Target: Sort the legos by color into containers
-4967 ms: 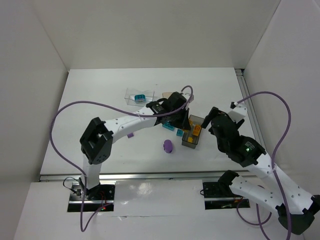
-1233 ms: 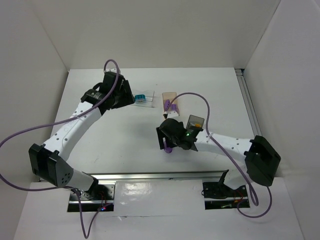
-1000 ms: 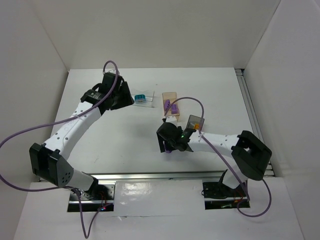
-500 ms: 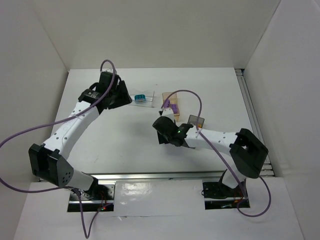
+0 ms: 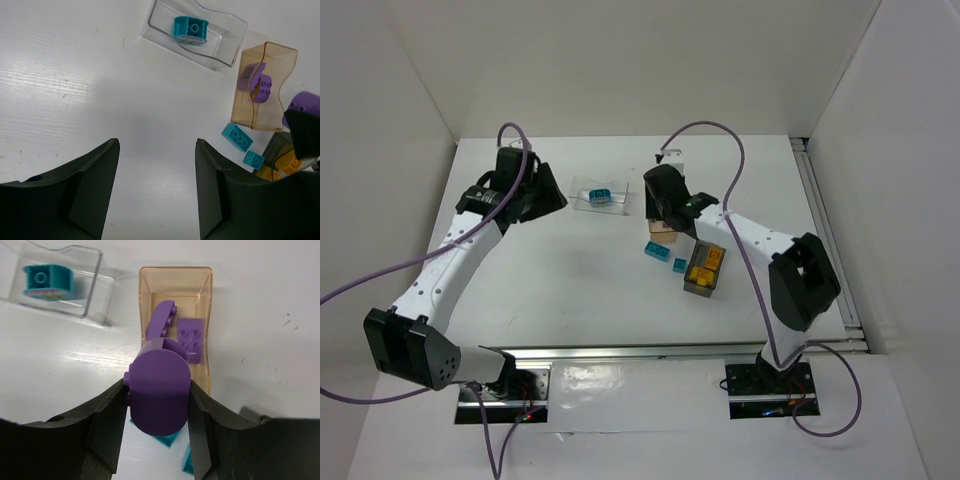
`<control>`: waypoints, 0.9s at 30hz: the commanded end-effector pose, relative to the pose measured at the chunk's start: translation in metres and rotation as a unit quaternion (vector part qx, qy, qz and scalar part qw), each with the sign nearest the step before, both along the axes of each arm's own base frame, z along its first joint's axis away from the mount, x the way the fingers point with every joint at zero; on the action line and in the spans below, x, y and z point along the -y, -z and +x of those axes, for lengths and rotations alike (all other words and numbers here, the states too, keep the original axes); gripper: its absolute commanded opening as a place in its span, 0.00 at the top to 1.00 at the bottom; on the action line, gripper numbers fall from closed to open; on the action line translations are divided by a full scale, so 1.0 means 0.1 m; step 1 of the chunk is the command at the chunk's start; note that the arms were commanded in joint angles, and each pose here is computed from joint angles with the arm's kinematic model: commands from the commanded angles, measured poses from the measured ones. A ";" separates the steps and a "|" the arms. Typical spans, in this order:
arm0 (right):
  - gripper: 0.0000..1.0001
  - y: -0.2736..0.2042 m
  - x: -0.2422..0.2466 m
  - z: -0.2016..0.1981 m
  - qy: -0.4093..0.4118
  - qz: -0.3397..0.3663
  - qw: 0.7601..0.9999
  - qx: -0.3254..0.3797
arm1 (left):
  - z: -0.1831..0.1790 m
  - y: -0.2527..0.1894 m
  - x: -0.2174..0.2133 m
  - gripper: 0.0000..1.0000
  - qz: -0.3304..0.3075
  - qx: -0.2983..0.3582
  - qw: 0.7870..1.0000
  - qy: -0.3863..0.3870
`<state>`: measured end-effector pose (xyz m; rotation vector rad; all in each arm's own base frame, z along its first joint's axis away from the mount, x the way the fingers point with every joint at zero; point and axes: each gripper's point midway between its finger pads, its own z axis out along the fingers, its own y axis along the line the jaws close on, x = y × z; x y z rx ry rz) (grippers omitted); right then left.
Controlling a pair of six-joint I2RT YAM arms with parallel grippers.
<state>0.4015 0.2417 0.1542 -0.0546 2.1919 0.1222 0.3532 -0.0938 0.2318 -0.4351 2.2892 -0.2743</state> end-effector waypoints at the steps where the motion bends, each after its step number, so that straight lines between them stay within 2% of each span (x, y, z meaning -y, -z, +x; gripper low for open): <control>1: 0.56 -0.13 -0.10 0.34 0.001 0.008 0.999 0.033 | -0.03 -0.11 -0.05 0.31 0.002 0.018 1.000 0.010; 2: 0.51 0.01 -0.07 0.42 0.010 -0.003 1.000 0.024 | -0.05 -0.07 -0.03 0.31 0.000 0.013 1.000 0.014; 3: 0.41 0.04 -0.04 0.48 0.016 -0.004 1.000 0.023 | -0.04 -0.07 -0.07 0.31 0.000 0.013 1.000 0.009; 4: 0.22 0.07 -0.01 0.52 0.032 -0.010 0.999 0.021 | -0.04 -0.07 -0.07 0.31 0.000 0.013 1.000 0.009; 5: 0.16 0.04 -0.04 0.58 0.039 -0.009 0.999 0.023 | -0.04 -0.07 -0.07 0.31 0.000 0.013 1.000 0.009; 7: 0.11 0.02 0.01 0.58 0.052 -0.015 0.998 0.022 | -0.07 -0.02 -0.09 0.31 0.003 0.004 1.000 0.011; 10: 0.13 -0.17 -0.05 0.41 0.045 -0.008 0.998 0.044 | -0.09 -0.01 -0.10 0.31 0.003 0.004 1.000 0.011; 11: 0.24 -0.19 0.00 0.26 0.036 -0.012 0.998 0.047 | -0.09 -0.01 -0.10 0.31 0.003 0.004 1.000 0.011; 13: 0.30 -0.21 -0.10 0.06 0.007 -0.003 0.999 0.053 | -0.07 -0.03 -0.09 0.31 -0.002 0.008 1.000 0.008; 18: 0.30 0.14 -0.24 -0.61 -0.080 0.015 0.997 0.002 | -0.08 0.03 -0.08 0.31 -0.004 0.003 1.000 0.011; 21: 0.19 0.39 -0.19 -0.79 -0.096 0.011 0.995 -0.037 | -0.10 0.08 -0.08 0.31 -0.003 -0.003 1.000 0.011; 23: 0.13 0.48 -0.16 -0.84 -0.107 0.010 0.993 -0.052 | -0.11 0.11 -0.08 0.31 -0.002 -0.007 1.000 0.011; 27: 0.13 0.62 -0.13 -0.78 -0.123 -0.005 0.990 -0.067 | -0.11 0.13 -0.06 0.31 -0.008 -0.008 1.000 0.012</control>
